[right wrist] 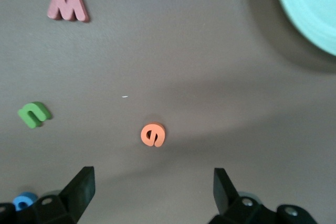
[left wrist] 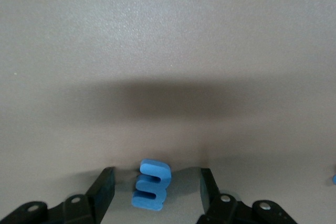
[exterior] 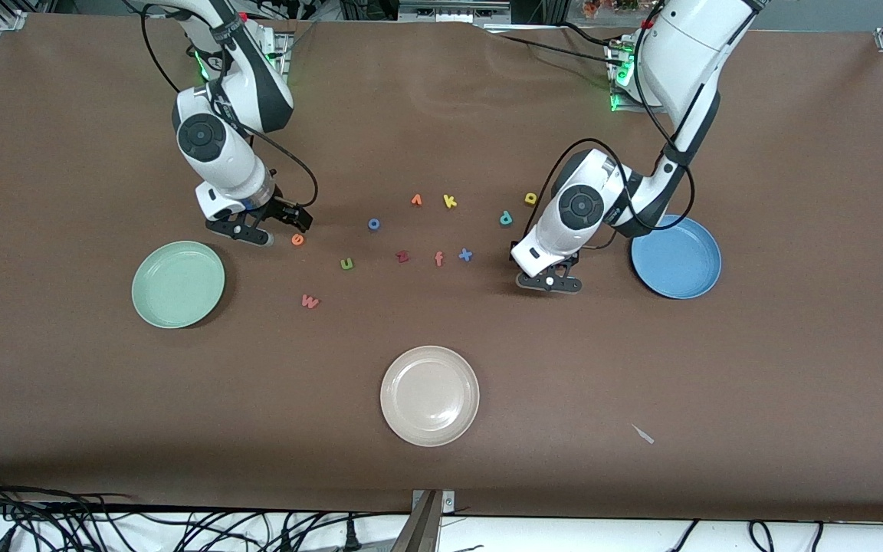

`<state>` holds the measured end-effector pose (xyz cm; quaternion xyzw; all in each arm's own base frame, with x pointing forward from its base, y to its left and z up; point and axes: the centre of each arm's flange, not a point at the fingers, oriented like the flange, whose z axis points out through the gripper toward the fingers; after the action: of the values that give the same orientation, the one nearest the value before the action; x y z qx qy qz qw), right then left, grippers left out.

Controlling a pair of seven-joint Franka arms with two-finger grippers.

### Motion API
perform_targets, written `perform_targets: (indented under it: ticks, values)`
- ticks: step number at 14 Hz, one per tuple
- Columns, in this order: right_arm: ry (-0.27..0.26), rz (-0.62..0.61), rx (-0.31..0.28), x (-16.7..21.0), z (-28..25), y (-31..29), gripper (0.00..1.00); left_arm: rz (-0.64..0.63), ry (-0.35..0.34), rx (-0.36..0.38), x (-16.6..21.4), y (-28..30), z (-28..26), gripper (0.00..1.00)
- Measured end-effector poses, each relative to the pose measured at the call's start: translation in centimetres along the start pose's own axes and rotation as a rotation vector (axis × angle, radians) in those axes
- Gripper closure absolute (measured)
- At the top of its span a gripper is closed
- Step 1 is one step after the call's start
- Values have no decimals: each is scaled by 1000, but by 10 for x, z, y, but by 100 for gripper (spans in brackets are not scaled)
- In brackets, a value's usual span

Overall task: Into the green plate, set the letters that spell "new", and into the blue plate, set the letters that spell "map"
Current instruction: 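Grasp the blue E and orange e with the left and right grippers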

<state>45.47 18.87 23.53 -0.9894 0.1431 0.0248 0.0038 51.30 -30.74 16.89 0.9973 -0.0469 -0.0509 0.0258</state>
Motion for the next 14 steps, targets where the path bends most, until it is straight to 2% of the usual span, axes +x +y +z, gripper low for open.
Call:
perform_targets:
  ticks: [2,3,4,6,8,9,11,14]
  values:
    - [-2,1,4,1,18,-1,0,1,0,1,-1,0,0,35]
    - [-5,3,4,1,27,-1,0,1,-1,1,-1,0,0,36]
    - [-10,4,2,0,35,0,0,0,-1,3,-1,-1,0,42]
    - [-17,4,-1,0,43,0,0,-1,-1,3,-1,-2,0,46]
    - [-18,5,-1,0,46,0,0,3,1,2,-2,1,-2,63]
    - [-19,5,-1,0,47,0,0,3,2,2,-2,1,-1,63]
    - [-22,6,-3,0,49,0,1,3,6,1,-3,3,-5,72]
    - [-26,7,-5,0,52,0,6,1,4,3,-4,4,-3,72]
